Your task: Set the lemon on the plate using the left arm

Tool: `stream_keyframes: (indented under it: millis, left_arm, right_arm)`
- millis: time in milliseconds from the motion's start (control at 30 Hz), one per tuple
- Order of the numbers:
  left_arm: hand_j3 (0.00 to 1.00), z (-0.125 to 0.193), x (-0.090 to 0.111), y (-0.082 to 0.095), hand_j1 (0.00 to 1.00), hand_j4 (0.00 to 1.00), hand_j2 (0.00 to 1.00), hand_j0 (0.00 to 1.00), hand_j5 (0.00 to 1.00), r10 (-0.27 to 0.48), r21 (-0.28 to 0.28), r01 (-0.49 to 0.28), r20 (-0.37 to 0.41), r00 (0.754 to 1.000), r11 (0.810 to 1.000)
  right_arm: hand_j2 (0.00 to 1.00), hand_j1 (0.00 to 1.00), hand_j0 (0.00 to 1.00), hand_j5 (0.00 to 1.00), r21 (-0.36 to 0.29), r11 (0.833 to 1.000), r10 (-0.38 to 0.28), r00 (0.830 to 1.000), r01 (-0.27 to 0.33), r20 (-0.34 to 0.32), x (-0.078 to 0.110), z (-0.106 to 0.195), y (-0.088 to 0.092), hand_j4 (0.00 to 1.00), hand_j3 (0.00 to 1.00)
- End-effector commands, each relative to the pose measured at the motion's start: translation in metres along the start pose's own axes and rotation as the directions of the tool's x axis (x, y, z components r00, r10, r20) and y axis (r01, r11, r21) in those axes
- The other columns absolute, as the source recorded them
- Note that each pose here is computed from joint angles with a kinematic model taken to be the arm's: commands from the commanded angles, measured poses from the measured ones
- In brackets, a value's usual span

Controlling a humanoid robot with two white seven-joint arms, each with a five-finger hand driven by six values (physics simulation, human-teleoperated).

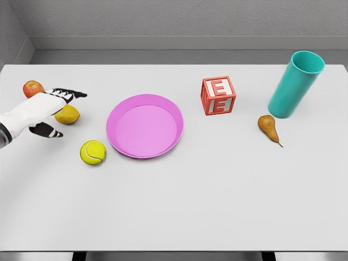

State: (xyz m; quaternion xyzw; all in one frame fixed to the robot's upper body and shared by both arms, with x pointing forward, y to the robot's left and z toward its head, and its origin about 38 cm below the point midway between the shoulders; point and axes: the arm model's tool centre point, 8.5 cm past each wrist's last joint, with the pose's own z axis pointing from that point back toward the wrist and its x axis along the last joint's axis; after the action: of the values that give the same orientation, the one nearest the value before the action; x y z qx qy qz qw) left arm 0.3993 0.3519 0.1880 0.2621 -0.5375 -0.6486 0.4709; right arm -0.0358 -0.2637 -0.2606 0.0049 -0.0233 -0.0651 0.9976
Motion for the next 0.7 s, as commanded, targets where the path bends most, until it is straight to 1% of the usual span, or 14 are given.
stream_keyframes:
  millis: [0,133,267,367,433,500,533,667]
  left_arm:
    - [1.0,-0.001,-0.005,-0.004,1.0,1.0,1.0,1.0,1.0,0.017,-0.008,-0.017,-0.012,1.0,1.0]
    - [1.0,-0.006,-0.011,-0.012,1.0,1.0,1.0,1.0,1.0,0.053,-0.016,-0.053,-0.022,0.998,0.998]
    - [1.0,-0.009,-0.009,-0.013,1.0,1.0,1.0,1.0,1.0,0.064,-0.012,-0.064,-0.018,0.998,0.998]
    - [1.0,-0.011,-0.01,-0.016,1.0,1.0,1.0,1.0,1.0,0.068,-0.02,-0.069,-0.017,0.998,0.997]
    - [1.0,-0.02,-0.006,-0.014,1.0,1.0,1.0,1.0,1.0,0.069,-0.022,-0.069,-0.002,0.998,0.997]
    - [1.0,-0.021,-0.008,-0.011,1.0,1.0,1.0,1.0,1.0,0.068,-0.02,-0.068,-0.005,0.998,0.997]
    - [1.0,-0.022,-0.008,-0.006,1.0,1.0,1.0,1.0,1.0,0.062,-0.011,-0.062,-0.004,0.998,0.998]
    - [1.0,-0.023,-0.016,-0.014,1.0,1.0,1.0,1.0,1.0,0.08,-0.029,-0.08,-0.023,0.997,0.996]
  right_arm:
    - [1.0,1.0,1.0,1.0,-0.001,1.0,0.0,1.0,0.0,0.0,0.0,0.0,0.0,1.0,1.0]
    - [1.0,1.0,1.0,1.0,-0.001,1.0,0.0,1.0,0.0,0.0,0.0,0.0,0.0,1.0,1.0]
    - [1.0,1.0,1.0,1.0,0.001,1.0,0.0,1.0,0.0,0.0,0.0,0.0,0.0,1.0,1.0]
    - [1.0,1.0,1.0,1.0,-0.001,1.0,0.0,1.0,0.0,0.0,0.0,0.0,0.0,1.0,1.0]
    - [1.0,1.0,1.0,1.0,-0.001,1.0,0.0,1.0,0.0,0.0,0.0,0.0,0.0,1.0,1.0]
    - [1.0,1.0,1.0,1.0,0.001,1.0,0.0,1.0,0.0,0.0,0.0,0.0,0.0,1.0,1.0]
    - [1.0,1.0,1.0,1.0,-0.001,1.0,0.0,1.0,0.0,0.0,0.0,0.0,0.0,1.0,1.0]
    - [1.0,1.0,1.0,1.0,0.001,1.0,0.0,1.0,0.0,0.0,0.0,0.0,0.0,1.0,1.0]
